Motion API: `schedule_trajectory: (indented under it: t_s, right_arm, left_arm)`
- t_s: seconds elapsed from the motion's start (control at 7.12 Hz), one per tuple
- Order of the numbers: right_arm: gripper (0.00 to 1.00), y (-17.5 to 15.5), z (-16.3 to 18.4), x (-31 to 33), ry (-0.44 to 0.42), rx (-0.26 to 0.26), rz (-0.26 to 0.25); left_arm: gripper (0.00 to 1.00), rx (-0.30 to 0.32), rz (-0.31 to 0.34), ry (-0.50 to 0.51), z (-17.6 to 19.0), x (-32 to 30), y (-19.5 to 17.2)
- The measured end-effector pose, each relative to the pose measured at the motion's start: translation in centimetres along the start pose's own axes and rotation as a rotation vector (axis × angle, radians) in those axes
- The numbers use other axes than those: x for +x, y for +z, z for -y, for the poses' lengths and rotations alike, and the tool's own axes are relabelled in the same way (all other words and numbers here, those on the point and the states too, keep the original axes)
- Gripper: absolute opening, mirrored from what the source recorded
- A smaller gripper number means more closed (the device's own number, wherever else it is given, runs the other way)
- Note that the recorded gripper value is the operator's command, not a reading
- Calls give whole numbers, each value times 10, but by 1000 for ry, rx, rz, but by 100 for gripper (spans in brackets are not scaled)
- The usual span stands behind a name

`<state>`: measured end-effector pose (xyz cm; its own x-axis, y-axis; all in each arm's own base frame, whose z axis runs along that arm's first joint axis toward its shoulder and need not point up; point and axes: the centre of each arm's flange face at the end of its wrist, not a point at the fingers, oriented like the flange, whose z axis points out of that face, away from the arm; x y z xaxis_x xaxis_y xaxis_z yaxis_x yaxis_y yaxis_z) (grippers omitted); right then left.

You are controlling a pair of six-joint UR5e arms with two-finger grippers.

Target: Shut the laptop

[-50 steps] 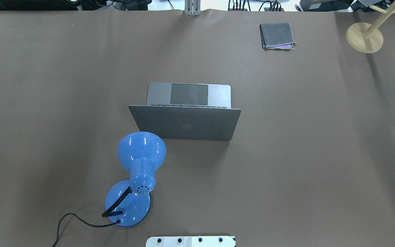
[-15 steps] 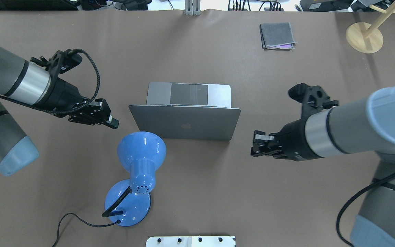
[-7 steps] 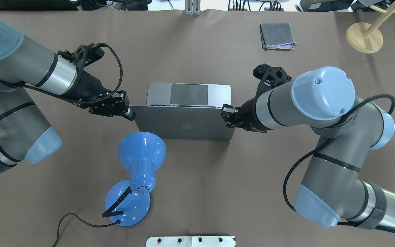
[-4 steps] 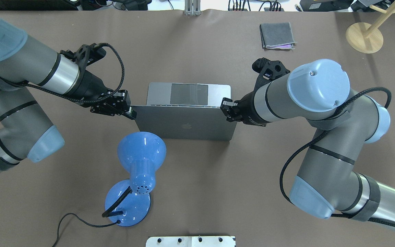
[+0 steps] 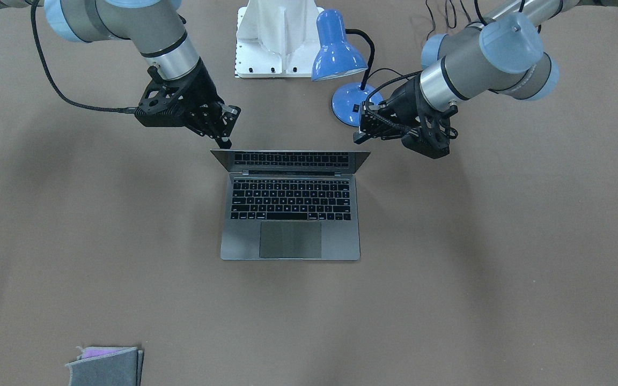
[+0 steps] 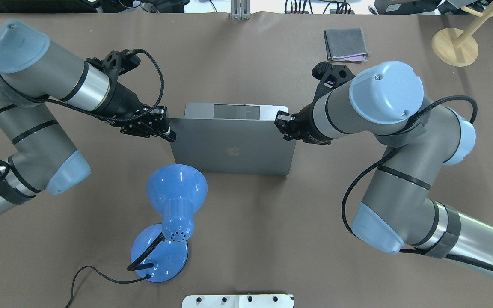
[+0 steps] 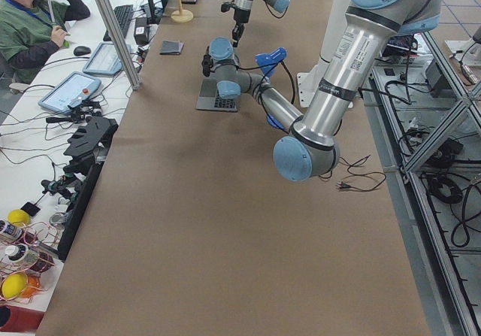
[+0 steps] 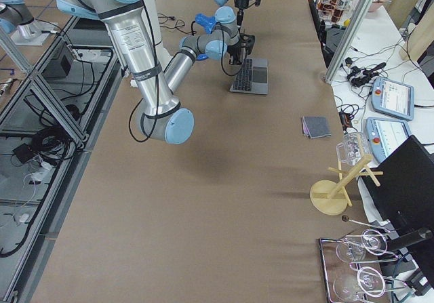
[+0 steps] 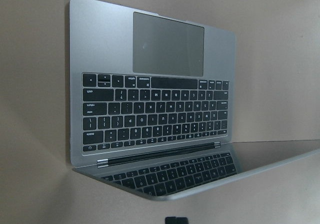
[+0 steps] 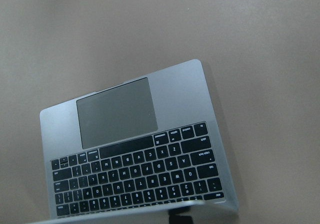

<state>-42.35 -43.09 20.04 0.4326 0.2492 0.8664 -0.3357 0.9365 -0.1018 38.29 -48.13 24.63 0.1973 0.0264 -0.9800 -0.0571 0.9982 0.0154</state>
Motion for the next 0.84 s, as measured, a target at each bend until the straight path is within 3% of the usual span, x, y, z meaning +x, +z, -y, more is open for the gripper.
schedule_trajectory:
  t_s: [0.84]
  right_arm:
    - [0, 37, 45, -12, 12, 35, -66]
  left_arm:
    - [0, 66, 56, 29, 47, 0, 28]
